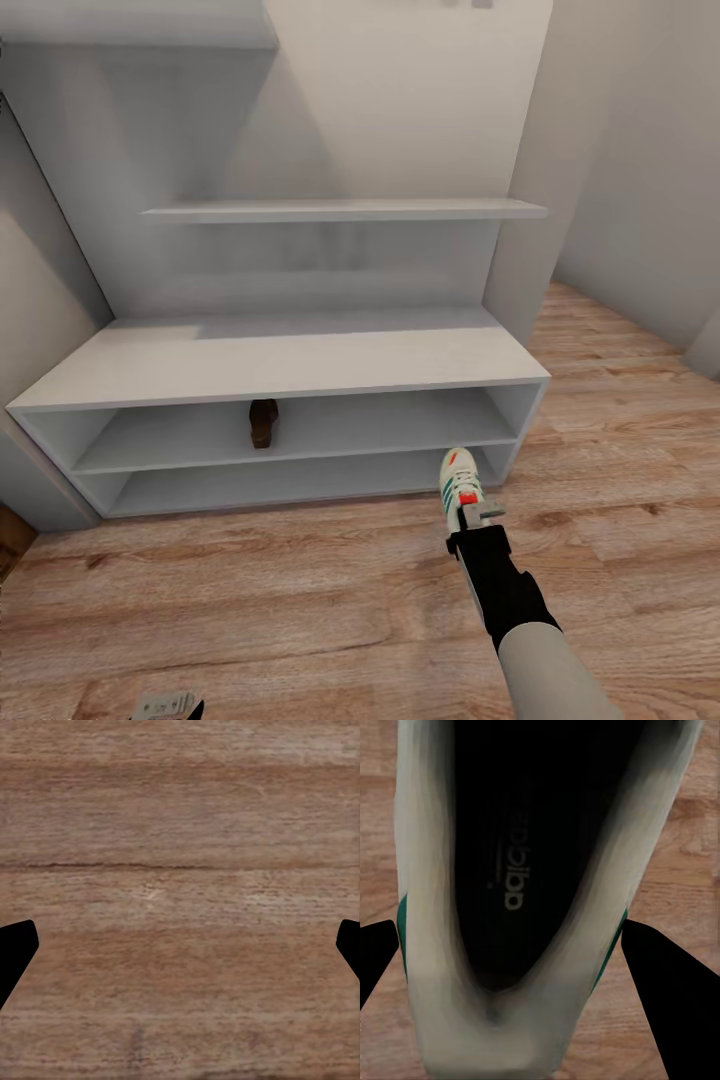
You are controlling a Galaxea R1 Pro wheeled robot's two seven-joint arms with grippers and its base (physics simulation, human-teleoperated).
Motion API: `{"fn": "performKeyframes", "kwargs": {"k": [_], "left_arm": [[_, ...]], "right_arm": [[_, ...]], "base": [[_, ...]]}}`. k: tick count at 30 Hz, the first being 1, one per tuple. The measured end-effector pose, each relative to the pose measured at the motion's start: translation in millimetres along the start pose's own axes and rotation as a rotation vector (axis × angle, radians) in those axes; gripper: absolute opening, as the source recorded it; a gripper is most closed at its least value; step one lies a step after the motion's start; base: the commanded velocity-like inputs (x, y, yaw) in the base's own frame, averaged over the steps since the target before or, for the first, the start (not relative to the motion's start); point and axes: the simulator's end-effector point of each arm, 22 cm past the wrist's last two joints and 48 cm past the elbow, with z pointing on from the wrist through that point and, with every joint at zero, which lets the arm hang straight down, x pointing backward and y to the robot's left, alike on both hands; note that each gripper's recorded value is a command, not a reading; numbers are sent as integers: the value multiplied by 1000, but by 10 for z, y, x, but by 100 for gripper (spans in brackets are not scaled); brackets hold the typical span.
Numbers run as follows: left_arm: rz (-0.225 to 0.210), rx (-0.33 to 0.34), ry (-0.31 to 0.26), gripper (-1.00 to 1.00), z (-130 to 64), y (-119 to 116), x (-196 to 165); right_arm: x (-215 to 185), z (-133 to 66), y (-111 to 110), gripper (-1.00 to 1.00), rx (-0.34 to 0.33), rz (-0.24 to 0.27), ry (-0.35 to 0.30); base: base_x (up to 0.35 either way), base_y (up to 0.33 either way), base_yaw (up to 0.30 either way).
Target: Pick up the two gym shoes and the two sandals from the corridor floor and place them onto the hallstand (shoe rack) in the corridor, making sure they are on the rack and not on the floor. Arrange them so the two gym shoes are next to each other and the two sandals are next to each other.
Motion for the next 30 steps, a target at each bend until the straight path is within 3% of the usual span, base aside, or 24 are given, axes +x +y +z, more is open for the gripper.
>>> {"fn": "performKeyframes", "kwargs": {"k": [16, 30], "left_arm": [[-1, -7, 17, 100, 2, 47, 74], [-6, -13, 34, 100, 201, 83, 411]], "right_arm": [[68, 63, 32, -100, -3, -4, 15], [363, 339, 166, -100, -7, -8, 32]], "base": [[0, 0, 154], [0, 0, 173]]}}
